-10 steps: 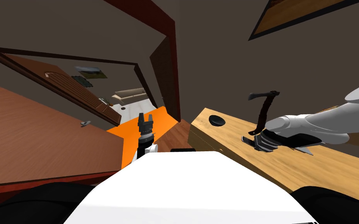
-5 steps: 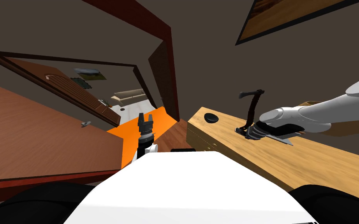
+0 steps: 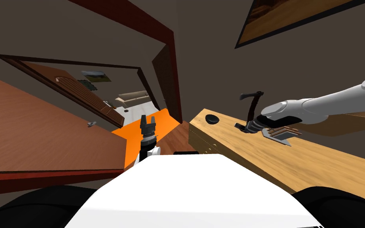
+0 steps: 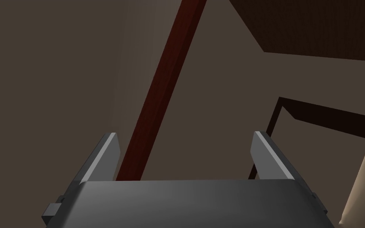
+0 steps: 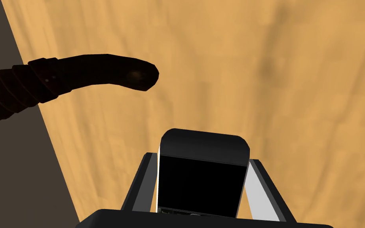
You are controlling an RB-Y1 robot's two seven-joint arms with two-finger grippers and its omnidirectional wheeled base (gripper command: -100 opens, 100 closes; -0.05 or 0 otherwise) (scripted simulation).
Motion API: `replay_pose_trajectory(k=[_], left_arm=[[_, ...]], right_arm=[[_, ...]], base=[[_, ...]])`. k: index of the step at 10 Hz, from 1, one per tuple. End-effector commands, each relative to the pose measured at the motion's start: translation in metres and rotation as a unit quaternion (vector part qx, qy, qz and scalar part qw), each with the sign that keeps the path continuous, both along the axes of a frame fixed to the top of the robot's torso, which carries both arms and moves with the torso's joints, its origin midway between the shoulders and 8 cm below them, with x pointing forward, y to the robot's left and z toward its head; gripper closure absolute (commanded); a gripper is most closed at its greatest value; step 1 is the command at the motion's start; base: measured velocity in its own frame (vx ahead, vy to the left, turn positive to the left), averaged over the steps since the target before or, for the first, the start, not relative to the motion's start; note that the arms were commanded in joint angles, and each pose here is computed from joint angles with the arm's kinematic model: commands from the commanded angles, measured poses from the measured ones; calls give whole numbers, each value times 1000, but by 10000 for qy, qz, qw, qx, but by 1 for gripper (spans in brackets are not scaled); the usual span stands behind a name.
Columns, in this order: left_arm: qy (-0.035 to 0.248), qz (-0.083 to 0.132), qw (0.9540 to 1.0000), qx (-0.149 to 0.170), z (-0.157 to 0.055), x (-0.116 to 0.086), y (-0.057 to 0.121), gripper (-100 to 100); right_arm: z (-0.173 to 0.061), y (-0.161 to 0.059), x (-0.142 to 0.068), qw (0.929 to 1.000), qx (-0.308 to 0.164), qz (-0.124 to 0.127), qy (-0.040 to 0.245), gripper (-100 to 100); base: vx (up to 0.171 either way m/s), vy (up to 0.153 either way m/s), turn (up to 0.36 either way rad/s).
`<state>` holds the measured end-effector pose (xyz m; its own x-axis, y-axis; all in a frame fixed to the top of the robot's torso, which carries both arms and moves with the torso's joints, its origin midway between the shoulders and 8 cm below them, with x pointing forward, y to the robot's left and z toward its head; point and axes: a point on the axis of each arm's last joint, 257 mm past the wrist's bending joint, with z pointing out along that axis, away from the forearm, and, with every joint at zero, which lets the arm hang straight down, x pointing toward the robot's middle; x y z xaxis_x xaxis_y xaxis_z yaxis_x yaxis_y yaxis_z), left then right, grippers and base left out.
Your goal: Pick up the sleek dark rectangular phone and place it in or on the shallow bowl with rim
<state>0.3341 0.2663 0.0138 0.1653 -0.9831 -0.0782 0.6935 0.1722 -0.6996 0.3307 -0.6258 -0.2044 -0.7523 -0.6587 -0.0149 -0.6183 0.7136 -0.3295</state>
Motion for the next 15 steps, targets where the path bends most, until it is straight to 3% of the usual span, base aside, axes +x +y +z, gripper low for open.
replay_pose_trajectory(k=[1,15], left_arm=[[0,0,10000,0,0,0,0,0],[0,0,10000,-1,0,0,0,0]], right_arm=[[5,4,5,10000,74,6,3,100],[43,41,-12,9940,897,-59,615,100]], base=[[-1,-21,69],[59,29,130]])
